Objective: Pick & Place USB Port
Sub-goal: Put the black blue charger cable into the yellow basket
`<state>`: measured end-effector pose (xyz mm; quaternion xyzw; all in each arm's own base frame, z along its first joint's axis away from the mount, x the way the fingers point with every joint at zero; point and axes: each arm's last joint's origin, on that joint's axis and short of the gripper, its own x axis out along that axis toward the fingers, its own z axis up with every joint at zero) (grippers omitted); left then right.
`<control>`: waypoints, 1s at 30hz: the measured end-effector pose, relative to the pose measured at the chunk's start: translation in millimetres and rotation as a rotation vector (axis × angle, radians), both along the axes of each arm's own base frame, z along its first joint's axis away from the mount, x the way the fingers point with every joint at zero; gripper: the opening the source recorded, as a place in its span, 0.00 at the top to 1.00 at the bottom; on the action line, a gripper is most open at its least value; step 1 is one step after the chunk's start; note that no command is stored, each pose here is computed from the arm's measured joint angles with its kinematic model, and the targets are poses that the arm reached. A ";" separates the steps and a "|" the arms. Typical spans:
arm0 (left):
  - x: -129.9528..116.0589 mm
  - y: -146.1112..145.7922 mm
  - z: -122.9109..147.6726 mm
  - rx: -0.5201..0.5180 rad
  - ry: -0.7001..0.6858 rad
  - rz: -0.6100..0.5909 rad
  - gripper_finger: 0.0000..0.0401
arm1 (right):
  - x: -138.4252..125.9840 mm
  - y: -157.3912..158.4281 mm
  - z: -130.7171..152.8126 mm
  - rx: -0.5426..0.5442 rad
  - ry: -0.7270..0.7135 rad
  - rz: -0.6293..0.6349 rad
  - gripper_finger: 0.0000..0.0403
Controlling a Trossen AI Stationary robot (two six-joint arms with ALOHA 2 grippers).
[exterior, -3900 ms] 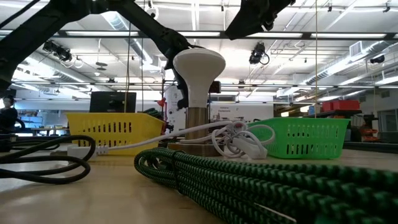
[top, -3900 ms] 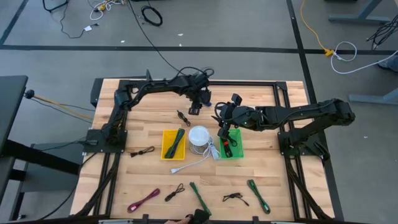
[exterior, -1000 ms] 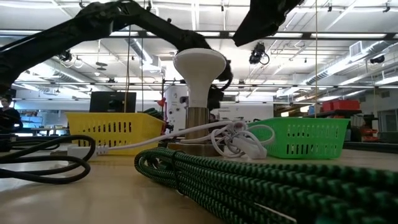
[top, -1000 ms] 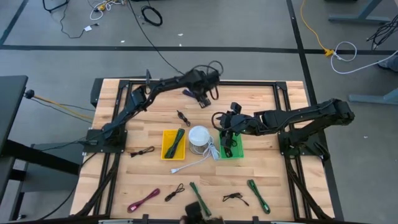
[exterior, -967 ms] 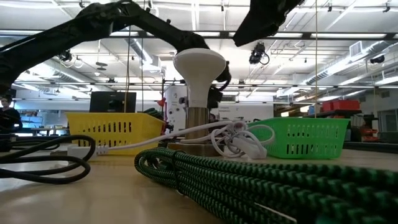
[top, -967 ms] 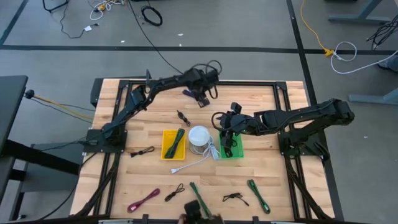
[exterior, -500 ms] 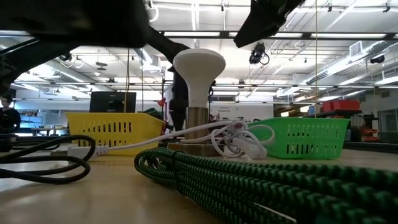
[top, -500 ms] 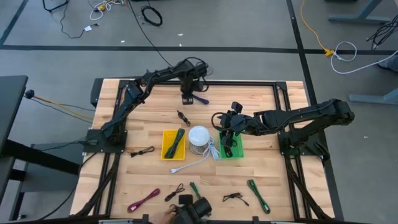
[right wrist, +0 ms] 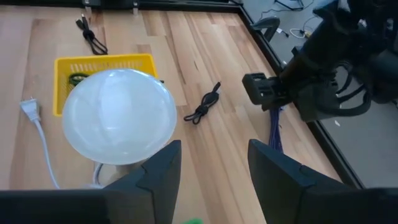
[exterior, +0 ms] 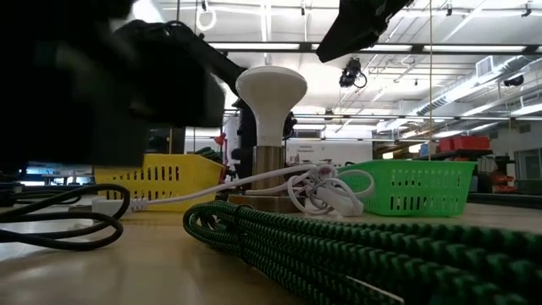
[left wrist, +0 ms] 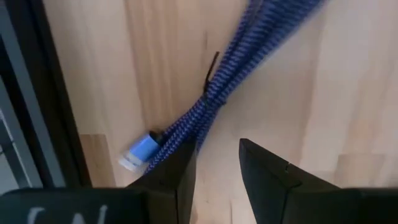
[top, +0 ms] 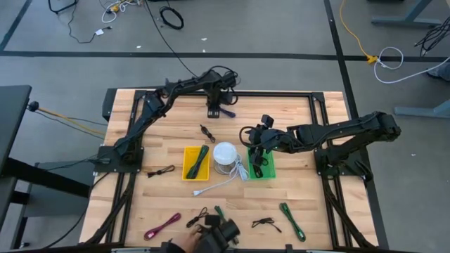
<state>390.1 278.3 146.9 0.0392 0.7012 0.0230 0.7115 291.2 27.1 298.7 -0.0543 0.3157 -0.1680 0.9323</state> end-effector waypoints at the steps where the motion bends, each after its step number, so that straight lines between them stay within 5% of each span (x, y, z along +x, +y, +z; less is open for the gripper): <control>1: -1.1 1.8 -2.6 -0.005 0.006 0.005 0.68 | 0.1 0.0 0.1 0.000 -0.002 -0.001 0.53; 7: -3.8 8.5 -15.5 -0.045 0.004 0.047 0.70 | 0.6 -0.3 0.7 0.001 -0.010 -0.001 0.53; 13: -3.1 9.9 -21.8 -0.066 -0.008 0.046 0.96 | 2.2 -1.7 2.6 0.002 -0.034 -0.004 0.53; 30: -4.3 -13.6 12.8 -0.106 0.009 0.043 1.00 | 3.5 -13.7 3.1 0.008 -0.042 -0.041 0.53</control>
